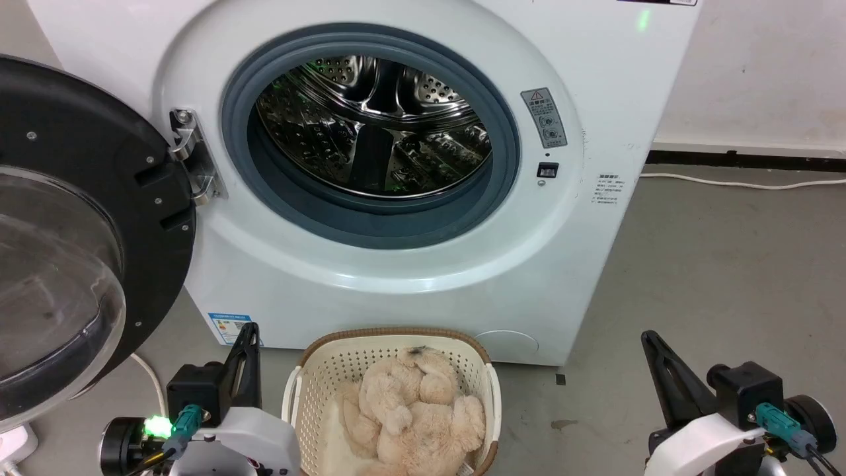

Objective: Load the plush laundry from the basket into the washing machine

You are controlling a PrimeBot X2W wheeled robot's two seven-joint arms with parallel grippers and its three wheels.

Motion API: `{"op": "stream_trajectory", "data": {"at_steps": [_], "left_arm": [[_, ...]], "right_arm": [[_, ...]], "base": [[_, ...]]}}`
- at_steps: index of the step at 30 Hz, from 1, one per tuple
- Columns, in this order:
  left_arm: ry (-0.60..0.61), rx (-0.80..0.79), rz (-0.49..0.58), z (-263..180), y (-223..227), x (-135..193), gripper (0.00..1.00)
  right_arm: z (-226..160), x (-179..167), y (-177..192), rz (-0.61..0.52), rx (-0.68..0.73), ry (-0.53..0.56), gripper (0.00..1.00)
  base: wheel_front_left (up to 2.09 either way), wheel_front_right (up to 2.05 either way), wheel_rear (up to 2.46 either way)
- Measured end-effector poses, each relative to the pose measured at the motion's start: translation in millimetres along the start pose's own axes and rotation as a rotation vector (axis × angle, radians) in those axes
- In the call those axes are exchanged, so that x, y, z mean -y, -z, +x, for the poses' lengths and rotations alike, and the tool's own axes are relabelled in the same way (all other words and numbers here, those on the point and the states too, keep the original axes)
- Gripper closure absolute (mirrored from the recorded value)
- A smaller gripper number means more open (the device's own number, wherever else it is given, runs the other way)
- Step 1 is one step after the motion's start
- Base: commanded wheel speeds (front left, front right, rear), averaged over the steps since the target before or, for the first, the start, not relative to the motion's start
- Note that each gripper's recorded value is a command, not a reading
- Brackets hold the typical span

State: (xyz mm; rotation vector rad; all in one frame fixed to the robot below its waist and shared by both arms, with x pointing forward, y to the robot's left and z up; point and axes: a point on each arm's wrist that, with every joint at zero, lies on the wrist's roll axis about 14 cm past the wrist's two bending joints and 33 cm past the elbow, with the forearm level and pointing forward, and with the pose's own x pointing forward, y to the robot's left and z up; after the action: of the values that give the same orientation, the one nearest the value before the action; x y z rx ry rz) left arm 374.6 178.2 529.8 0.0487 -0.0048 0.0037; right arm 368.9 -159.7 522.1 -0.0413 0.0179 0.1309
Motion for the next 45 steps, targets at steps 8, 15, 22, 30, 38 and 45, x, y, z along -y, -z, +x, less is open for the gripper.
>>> {"op": "stream_trajectory", "data": {"at_steps": [8, 15, 22, 30, 38, 45], "left_arm": [[0.000, 0.000, 0.000, 0.0, 0.0, -0.1, 1.00], [0.000, 0.000, 0.000, 0.0, 0.0, 0.0, 1.00], [0.000, 0.000, 0.000, 0.0, 0.0, 0.1, 1.00], [0.000, 0.000, 0.000, 0.0, 0.0, -0.1, 1.00], [0.000, 0.000, 0.000, 0.0, 0.0, 0.0, 1.00], [-0.001, 0.000, 0.000, 0.0, 0.1, -0.1, 0.00]], "right_arm": [[0.0, -0.1, 0.0, 0.000, 0.000, 0.000, 1.00], [0.0, 0.0, 0.0, 0.000, 0.000, 0.000, 1.00], [0.0, 0.0, 0.0, 0.000, 0.000, 0.000, 1.00], [0.0, -0.1, 0.0, 0.000, 0.000, 0.000, 1.00], [0.0, -0.1, 0.0, 0.000, 0.000, 0.000, 1.00], [-0.1, -0.1, 0.3, 0.001, -0.001, 0.000, 0.00]], "base": [[0.00, 0.00, 0.00], [0.00, 0.00, 0.00], [0.00, 0.00, 0.00], [0.00, 0.00, 0.00], [0.00, 0.00, 0.00], [0.00, 0.00, 0.00]]}}
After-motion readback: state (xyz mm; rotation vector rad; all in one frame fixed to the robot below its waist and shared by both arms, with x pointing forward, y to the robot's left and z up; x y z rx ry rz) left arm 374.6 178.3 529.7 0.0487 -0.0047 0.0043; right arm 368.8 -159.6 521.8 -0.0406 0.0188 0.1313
